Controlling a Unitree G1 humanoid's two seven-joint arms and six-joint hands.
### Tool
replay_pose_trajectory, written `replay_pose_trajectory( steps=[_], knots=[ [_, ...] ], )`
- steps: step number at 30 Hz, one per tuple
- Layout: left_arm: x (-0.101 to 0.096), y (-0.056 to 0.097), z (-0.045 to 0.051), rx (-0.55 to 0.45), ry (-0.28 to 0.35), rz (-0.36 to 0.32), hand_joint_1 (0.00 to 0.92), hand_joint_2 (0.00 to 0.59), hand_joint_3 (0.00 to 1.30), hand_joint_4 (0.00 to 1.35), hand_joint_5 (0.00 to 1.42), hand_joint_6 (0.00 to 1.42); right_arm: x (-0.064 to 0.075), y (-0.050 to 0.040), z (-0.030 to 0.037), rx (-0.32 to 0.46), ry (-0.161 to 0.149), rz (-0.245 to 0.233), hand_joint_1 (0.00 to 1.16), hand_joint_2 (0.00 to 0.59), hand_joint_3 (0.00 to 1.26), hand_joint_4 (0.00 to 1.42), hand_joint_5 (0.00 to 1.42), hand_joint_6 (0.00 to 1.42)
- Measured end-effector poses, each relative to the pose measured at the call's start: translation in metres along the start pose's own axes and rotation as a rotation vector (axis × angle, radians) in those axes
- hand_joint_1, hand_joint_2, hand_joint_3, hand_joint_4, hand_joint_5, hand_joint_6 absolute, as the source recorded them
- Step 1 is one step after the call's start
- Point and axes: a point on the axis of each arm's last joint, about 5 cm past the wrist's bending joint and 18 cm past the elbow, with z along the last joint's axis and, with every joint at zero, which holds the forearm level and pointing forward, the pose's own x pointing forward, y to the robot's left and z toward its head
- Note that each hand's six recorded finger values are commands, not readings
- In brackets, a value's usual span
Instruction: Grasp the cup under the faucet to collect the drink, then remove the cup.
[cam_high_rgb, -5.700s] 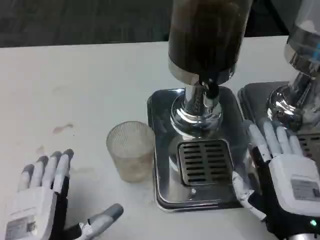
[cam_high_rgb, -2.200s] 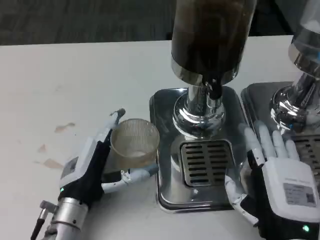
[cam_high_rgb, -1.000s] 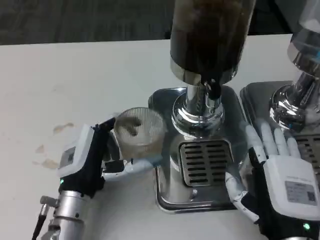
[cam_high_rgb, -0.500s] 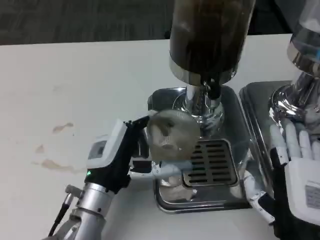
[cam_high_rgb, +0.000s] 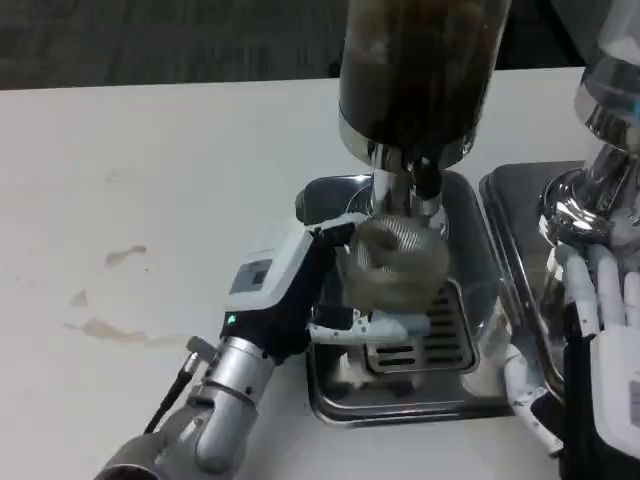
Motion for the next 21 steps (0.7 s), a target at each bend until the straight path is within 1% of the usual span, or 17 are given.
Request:
replay_pose_trajectory(
  steps=[4,6,8,14,16,17,18,20,21],
  knots=[
    [0.0101,-0.0029,0.0063,0.01,-0.011,-0.012,0.576,0.0,0.78,0.94,1.1,1.22,-0.0001,-0.0017,0.0011,0.004,0.001,-0.008,0.25,0.535,0.06,0.0,0.0,0.0],
    [0.0122,-0.0047,0.0083,0.027,-0.024,-0.032,0.572,0.0,0.78,0.94,1.1,1.23,-0.0007,-0.0018,0.0007,0.003,0.004,-0.007,0.24,0.535,0.06,0.0,0.0,0.0],
    [0.0118,-0.0071,0.0088,0.033,-0.019,-0.043,0.571,0.0,0.78,0.94,1.1,1.23,-0.0013,-0.0019,0.0004,0.001,0.009,-0.006,0.24,0.535,0.06,0.0,0.0,0.0],
    [0.0109,-0.0097,0.0087,0.045,-0.004,-0.038,0.577,0.0,0.79,0.93,1.1,1.21,-0.0019,-0.0021,0.0002,0.0,0.012,-0.005,0.24,0.533,0.06,0.0,0.0,0.0],
    [0.0104,-0.0096,0.0083,0.048,-0.004,-0.037,0.568,0.0,0.74,0.86,1.06,1.16,-0.0019,-0.0021,0.0003,0.001,0.012,-0.005,0.24,0.532,0.06,0.0,0.0,0.0],
    [0.0102,-0.0094,0.008,0.05,-0.004,-0.036,0.545,0.006,0.65,0.78,0.98,1.09,-0.0019,-0.0021,0.0003,0.001,0.012,-0.005,0.24,0.532,0.06,0.0,0.0,0.0],
    [0.0097,-0.0091,0.0073,0.056,-0.006,-0.037,0.509,0.022,0.59,0.74,0.92,1.01,-0.0019,-0.0021,0.0002,0.001,0.012,-0.005,0.24,0.531,0.06,0.0,0.0,0.0],
    [0.0091,-0.008,0.0061,0.063,-0.005,-0.039,0.445,0.032,0.5,0.68,0.88,0.94,-0.0018,-0.0021,0.0003,0.001,0.012,-0.005,0.24,0.531,0.06,0.0,0.0,0.0],
    [0.0084,-0.0068,0.0048,0.069,-0.003,-0.04,0.382,0.034,0.4,0.59,0.82,0.86,-0.0015,-0.002,0.0003,0.001,0.011,-0.006,0.24,0.531,0.06,0.0,0.0,0.0]
  ],
)
